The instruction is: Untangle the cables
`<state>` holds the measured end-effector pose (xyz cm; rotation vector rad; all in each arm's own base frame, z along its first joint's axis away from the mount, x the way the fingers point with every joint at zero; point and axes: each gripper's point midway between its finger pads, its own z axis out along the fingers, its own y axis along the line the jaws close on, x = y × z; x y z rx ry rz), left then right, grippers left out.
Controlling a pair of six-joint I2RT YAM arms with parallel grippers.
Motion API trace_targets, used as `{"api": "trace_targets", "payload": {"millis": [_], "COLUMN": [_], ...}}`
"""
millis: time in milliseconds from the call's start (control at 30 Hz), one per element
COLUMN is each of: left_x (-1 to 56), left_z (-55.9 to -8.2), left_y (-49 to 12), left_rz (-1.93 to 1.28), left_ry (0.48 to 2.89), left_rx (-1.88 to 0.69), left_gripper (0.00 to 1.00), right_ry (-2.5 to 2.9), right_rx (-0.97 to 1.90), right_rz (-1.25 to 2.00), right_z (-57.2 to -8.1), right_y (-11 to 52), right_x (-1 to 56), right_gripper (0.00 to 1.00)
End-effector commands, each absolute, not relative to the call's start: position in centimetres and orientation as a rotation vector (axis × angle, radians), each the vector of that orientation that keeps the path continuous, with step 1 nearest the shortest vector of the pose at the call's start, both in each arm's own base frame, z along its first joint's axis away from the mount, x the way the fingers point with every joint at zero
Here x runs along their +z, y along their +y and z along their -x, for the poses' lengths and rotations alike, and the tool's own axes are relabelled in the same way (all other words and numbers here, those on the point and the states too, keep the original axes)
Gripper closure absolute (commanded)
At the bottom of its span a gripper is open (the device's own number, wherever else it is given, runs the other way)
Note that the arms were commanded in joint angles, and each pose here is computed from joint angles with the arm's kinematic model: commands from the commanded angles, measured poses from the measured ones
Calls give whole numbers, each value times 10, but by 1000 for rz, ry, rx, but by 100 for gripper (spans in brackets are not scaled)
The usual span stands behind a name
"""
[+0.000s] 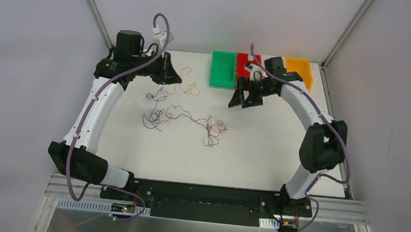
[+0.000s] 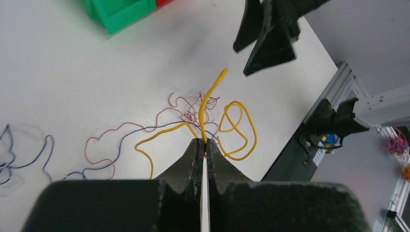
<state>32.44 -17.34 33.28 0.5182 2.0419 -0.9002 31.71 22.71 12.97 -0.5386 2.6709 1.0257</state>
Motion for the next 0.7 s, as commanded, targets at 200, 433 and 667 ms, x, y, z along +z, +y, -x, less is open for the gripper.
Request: {"api": "trace_targets", "payload": {"millis": [200,433,667], "left_x": [329,335,337], "left_z": [-267,-252,-254], "left_y": [-263,-290,-296], "left_rz": [-1005,-1114,-1122], "left_ry": [1902,1844,1837], "left_rx": [-1178,-1250,-1243], "left_gripper": [100,100,100], "right_ry": [2103,2114,2118], "right_rx": [1316,1497,1560], "right_rz": [593,601,634], "right_z": [-313,-281,-266], "right_y": [259,283,293], "right_x": [336,344,342], "right_gripper": [1,12,37]}}
